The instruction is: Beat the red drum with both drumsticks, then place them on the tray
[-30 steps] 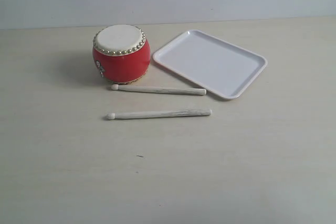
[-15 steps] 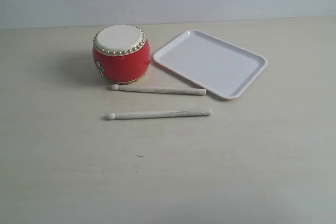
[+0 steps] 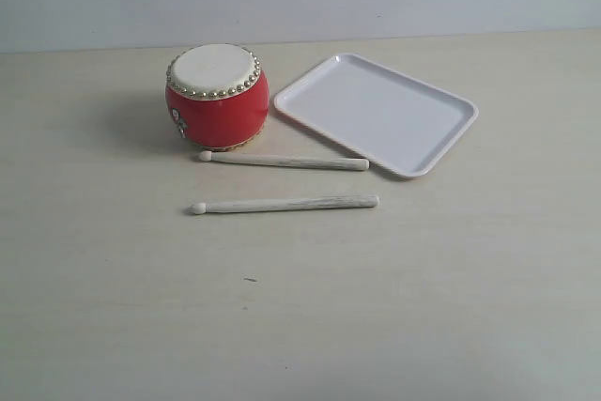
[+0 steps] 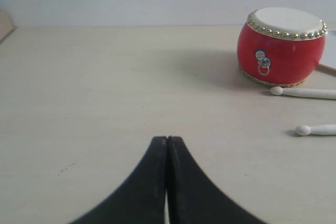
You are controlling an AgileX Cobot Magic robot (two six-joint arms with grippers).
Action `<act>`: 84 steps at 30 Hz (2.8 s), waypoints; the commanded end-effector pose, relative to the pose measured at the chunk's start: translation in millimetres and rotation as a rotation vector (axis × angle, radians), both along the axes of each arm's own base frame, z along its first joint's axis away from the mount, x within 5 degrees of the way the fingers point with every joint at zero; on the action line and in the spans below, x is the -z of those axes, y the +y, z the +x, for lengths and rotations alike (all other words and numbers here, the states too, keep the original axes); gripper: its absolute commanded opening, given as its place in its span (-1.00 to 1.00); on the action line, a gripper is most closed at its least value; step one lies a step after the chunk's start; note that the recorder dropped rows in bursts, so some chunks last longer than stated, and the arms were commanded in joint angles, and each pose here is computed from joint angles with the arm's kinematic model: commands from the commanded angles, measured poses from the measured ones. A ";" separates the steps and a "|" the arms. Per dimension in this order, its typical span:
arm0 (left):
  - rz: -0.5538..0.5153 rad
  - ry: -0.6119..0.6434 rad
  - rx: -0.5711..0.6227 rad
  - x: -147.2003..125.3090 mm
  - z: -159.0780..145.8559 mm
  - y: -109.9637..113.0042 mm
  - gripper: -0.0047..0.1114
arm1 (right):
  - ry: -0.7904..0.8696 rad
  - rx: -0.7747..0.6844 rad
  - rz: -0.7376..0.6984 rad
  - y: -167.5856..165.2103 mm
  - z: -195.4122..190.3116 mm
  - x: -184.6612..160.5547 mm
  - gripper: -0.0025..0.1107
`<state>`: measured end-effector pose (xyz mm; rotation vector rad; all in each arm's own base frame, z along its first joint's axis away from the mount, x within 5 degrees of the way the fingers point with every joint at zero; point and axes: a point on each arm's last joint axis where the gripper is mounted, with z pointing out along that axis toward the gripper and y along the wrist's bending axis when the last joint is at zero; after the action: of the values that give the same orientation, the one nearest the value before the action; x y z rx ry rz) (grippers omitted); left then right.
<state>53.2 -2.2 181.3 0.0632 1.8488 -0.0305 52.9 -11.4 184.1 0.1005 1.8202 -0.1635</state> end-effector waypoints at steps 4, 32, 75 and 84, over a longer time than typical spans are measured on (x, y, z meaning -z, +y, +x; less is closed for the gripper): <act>-0.003 -0.012 -0.002 0.0 0.0 0.1 -0.92 | -0.006 -0.002 0.004 0.3 -0.2 0.8 -0.96; -0.003 -0.012 -0.002 0.0 0.0 0.1 -0.92 | -0.154 -0.040 -0.134 1.5 2.5 -14.3 -0.96; -0.003 -0.012 -0.002 0.0 0.0 0.1 -0.92 | 0.106 -0.725 0.289 32.0 336.0 -154.4 -0.96; -0.003 -0.012 -0.002 0.0 0.0 0.1 -0.92 | 0.221 -0.303 -0.583 -27.8 387.9 -84.6 -0.96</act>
<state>53.2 -2.2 181.3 0.0632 1.8488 -0.0305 433.4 -10.1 281.0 -0.6509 1.8638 -0.0886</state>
